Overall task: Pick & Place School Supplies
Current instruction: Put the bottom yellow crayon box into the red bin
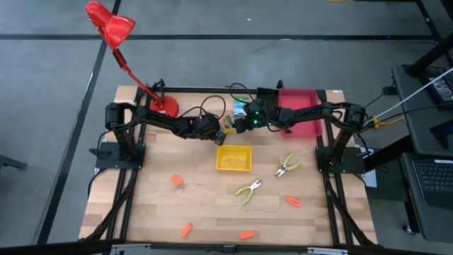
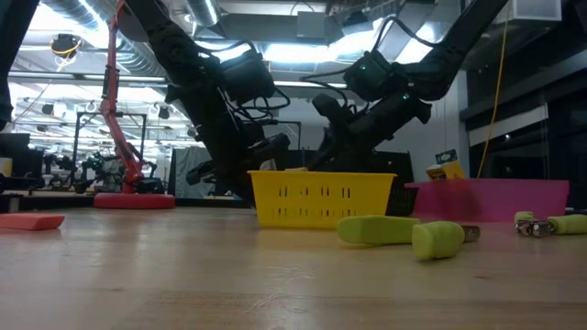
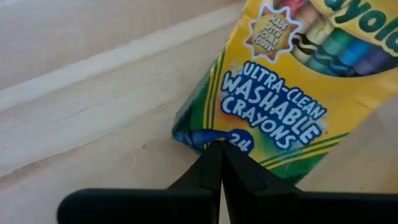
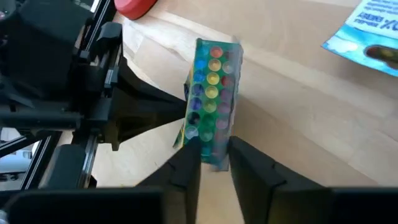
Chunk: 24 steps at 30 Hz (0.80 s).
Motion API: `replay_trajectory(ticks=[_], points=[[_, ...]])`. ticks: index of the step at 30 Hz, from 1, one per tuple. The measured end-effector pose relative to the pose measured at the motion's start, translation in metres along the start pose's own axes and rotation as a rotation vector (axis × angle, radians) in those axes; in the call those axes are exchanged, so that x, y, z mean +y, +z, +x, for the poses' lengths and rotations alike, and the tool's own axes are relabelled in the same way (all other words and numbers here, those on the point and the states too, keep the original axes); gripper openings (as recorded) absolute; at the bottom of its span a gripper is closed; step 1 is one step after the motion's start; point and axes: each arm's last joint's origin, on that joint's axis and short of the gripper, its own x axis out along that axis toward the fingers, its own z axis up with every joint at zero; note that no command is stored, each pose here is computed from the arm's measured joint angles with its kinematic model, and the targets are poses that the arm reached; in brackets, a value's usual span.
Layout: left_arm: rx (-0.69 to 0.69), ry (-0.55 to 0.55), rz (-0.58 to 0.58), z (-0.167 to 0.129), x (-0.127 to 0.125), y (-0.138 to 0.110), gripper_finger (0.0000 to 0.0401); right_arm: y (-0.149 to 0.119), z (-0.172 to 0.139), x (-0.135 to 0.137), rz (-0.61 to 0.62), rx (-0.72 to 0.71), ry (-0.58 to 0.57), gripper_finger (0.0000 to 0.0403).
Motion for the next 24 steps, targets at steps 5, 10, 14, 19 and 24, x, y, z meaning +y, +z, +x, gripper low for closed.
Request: replay_trajectory(ticks=[5, 10, 14, 19, 24], points=[[0.001, 0.004, 0.004, 0.000, 0.000, -0.001, 0.0002, -0.003, 0.001, 0.004, -0.037, -0.004, 0.011, 0.0014], [-0.014, -0.001, 0.039, -0.008, -0.005, -0.004, 0.0002, -0.006, 0.002, 0.008, -0.061, -0.004, 0.026, 0.0008], [-0.078, -0.016, 0.055, -0.030, -0.012, -0.001, 0.0002, -0.007, 0.001, 0.012, -0.077, -0.003, 0.035, 0.0004], [-0.222, -0.035, 0.065, -0.078, -0.022, 0.003, 0.0002, -0.002, -0.011, 0.025, -0.107, -0.065, 0.059, 0.0003], [-0.330, 0.035, 0.039, -0.123, -0.016, -0.001, 0.0002, 0.007, -0.035, 0.039, -0.128, -0.138, 0.067, 0.0002]])
